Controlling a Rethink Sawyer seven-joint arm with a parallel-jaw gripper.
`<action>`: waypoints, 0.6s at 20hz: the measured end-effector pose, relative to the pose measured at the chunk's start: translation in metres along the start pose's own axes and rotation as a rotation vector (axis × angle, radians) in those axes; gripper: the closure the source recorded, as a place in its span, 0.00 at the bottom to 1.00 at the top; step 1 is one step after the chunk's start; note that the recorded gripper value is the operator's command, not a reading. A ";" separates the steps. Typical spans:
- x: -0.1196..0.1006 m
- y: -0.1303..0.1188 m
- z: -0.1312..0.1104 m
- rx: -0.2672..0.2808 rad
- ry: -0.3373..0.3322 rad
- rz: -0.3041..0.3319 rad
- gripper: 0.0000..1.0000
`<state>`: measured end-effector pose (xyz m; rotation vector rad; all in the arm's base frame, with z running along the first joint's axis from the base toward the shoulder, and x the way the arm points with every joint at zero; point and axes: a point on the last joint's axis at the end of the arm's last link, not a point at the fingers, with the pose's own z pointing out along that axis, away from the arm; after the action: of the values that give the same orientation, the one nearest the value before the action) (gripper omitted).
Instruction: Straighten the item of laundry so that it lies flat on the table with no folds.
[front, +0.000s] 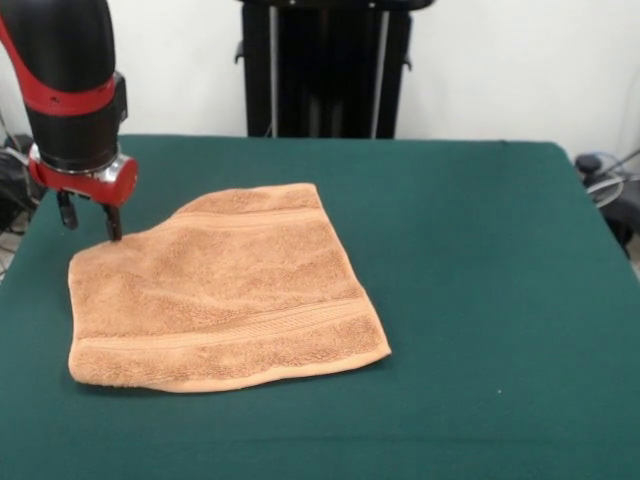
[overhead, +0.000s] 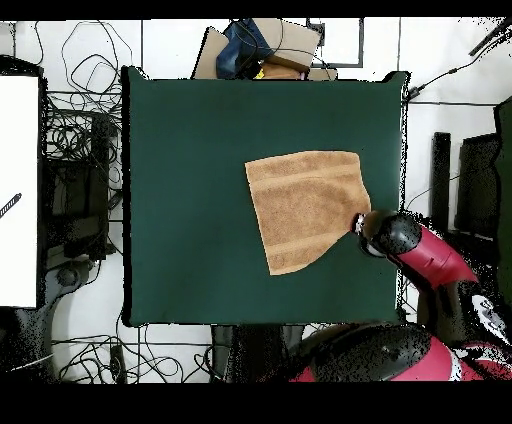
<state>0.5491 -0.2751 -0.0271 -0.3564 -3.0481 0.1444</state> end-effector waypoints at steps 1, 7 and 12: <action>-0.002 0.002 0.000 0.000 -0.002 -0.002 0.00; -0.013 0.013 -0.005 -0.002 -0.019 -0.006 0.00; -0.016 0.015 -0.008 -0.007 -0.026 0.002 0.00</action>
<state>0.5690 -0.2638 -0.0216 -0.3611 -3.0742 0.1395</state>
